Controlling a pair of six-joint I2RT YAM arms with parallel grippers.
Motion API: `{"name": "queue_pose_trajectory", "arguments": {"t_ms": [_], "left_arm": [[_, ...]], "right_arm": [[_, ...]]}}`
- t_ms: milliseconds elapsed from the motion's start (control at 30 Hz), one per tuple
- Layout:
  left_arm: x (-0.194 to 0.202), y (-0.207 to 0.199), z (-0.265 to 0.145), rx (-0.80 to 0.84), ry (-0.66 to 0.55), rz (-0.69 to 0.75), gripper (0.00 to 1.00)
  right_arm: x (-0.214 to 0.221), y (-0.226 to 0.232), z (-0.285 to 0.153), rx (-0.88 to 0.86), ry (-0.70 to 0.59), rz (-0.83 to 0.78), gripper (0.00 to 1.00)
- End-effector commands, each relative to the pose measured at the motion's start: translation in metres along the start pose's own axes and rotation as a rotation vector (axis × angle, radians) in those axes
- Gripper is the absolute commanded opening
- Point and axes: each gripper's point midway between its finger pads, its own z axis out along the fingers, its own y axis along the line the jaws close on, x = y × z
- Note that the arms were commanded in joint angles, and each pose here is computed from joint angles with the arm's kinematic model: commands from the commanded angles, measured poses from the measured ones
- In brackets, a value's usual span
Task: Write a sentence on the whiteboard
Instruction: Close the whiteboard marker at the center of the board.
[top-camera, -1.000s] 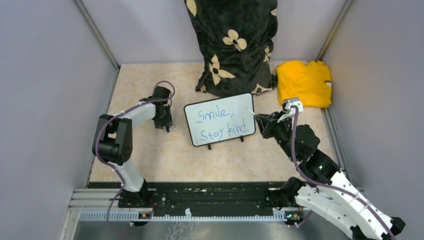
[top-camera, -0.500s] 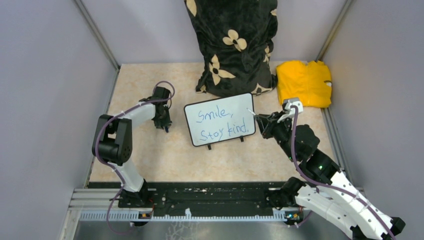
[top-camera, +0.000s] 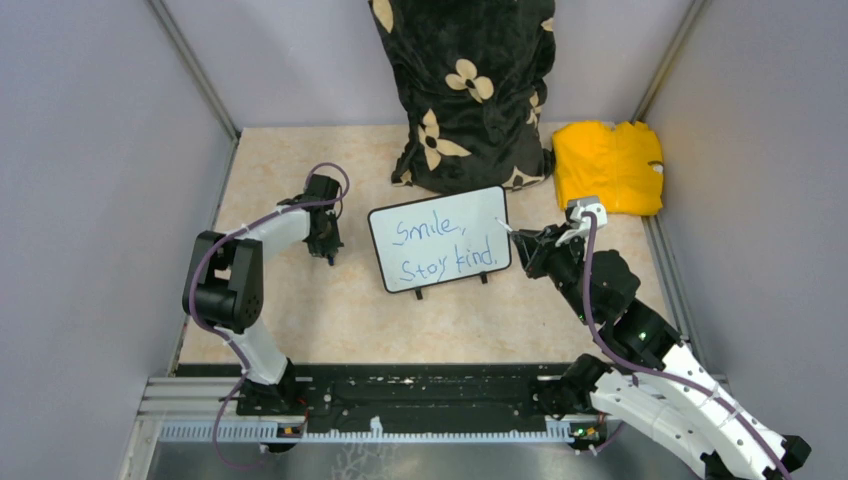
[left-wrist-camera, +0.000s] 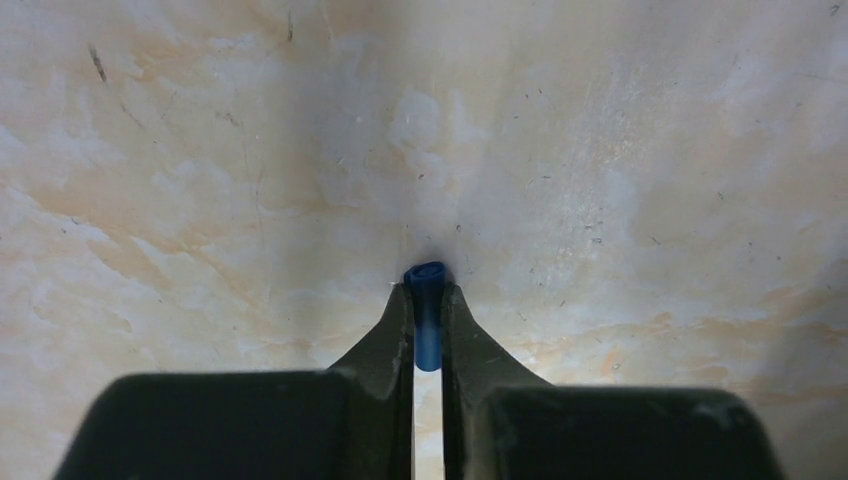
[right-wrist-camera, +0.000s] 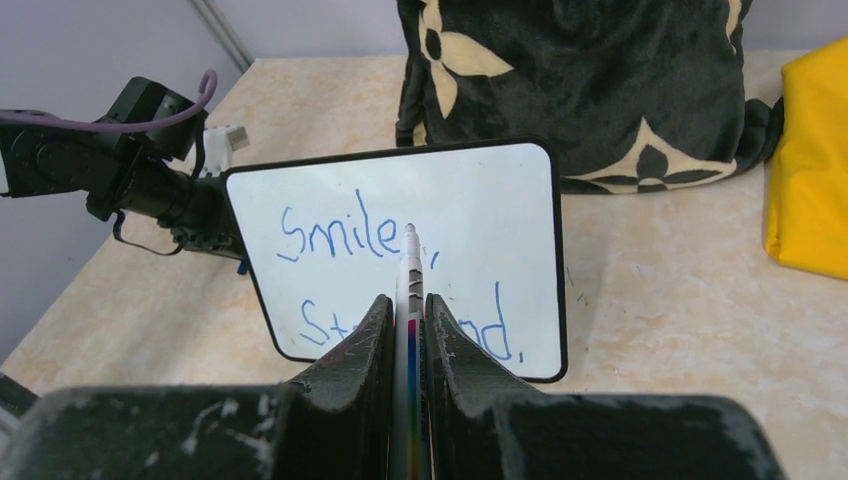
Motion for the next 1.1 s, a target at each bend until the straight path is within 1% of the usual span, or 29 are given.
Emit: {"name": "queue_pose_trajectory", "arguments": {"t_ms": [0,33,267,400,600,733,867,967,1067], "left_arm": [[0.045,0.003,0.014,0.0,0.14,0.026,0.04],[0.044,0.003,0.013,0.001,0.136,0.022,0.0],[0.035,0.003,0.006,0.007,0.087,-0.004,0.0],[0.023,0.007,-0.003,-0.012,0.027,-0.041,0.0],[0.001,0.006,-0.03,0.025,-0.088,-0.098,0.0],[-0.021,0.006,-0.065,0.069,-0.199,-0.152,0.0],[-0.046,0.008,-0.115,0.134,-0.347,-0.212,0.0],[-0.065,0.005,-0.161,0.231,-0.47,-0.246,0.0],[-0.08,-0.001,-0.207,0.356,-0.598,-0.27,0.0]], "right_arm": [[-0.01,0.002,-0.002,-0.003,-0.035,0.027,0.0],[-0.009,0.002,-0.002,-0.002,-0.032,0.029,0.0],[-0.004,0.0,-0.001,0.005,-0.019,0.03,0.0],[0.001,-0.003,0.0,0.016,-0.013,0.035,0.0],[0.003,-0.007,0.003,0.037,-0.01,-0.002,0.0],[-0.011,-0.011,0.003,0.07,-0.039,-0.037,0.0],[-0.033,-0.008,0.003,0.072,-0.078,-0.062,0.0],[-0.055,0.0,0.005,0.052,-0.112,-0.078,0.0],[-0.087,0.017,0.006,-0.001,-0.159,-0.084,0.0]]}}
